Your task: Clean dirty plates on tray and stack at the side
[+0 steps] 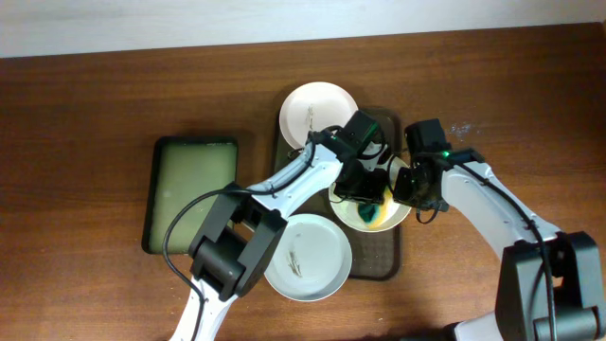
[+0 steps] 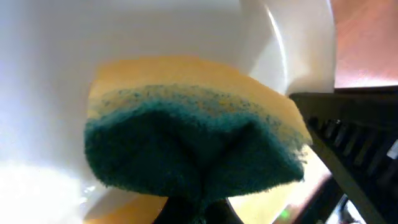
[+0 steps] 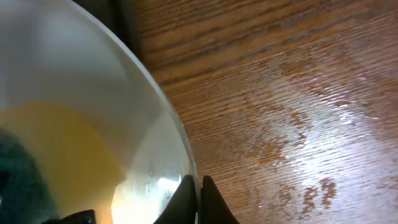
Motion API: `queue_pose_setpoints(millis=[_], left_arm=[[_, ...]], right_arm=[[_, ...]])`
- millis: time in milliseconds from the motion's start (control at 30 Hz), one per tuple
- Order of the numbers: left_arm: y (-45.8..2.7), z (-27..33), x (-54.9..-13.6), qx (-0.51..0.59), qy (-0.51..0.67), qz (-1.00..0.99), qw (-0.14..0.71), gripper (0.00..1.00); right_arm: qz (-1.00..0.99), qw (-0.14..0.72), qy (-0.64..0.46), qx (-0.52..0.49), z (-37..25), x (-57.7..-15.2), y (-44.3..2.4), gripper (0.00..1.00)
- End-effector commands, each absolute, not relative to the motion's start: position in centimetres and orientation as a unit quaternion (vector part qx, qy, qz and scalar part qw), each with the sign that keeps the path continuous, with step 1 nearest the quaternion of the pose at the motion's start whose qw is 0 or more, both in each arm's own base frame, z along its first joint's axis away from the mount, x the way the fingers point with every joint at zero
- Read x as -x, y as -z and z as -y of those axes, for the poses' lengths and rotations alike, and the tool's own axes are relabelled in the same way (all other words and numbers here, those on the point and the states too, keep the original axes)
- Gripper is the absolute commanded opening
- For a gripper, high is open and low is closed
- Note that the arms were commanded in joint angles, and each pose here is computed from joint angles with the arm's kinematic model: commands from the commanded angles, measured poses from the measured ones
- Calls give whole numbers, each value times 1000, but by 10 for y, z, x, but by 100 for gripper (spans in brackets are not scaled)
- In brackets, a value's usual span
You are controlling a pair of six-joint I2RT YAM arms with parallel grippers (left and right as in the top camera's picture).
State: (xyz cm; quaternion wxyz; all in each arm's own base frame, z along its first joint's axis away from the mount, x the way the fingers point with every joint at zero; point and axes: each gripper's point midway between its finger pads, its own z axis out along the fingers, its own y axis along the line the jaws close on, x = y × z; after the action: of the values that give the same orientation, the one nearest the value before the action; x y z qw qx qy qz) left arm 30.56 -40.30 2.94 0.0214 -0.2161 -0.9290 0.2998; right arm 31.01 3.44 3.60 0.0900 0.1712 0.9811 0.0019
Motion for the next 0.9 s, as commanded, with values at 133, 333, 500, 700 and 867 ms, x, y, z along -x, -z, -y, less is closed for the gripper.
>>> queue_pose_setpoints(millis=[133,333,500,700,867], left_arm=[[-8,257,-386,110,98,982,-114,0],[-51,292,-387,103,29,988,-108,0],[-110,275,-398,77,-7,989,-129,0],[-181,173,-408,11,35,987,-154,0],[-152,48,-383,-100,110,988,-30,0]], right_arm=[[-983,90,-20,-161,-46,-312,-37,4],[-988,109,-86,-74,-72,-324,-42,4],[-974,155,-163,-3,-102,-352,-44,26],[-976,144,-161,9,-105,-366,-3,8],[-974,187,-128,-14,-90,-368,-44,4]])
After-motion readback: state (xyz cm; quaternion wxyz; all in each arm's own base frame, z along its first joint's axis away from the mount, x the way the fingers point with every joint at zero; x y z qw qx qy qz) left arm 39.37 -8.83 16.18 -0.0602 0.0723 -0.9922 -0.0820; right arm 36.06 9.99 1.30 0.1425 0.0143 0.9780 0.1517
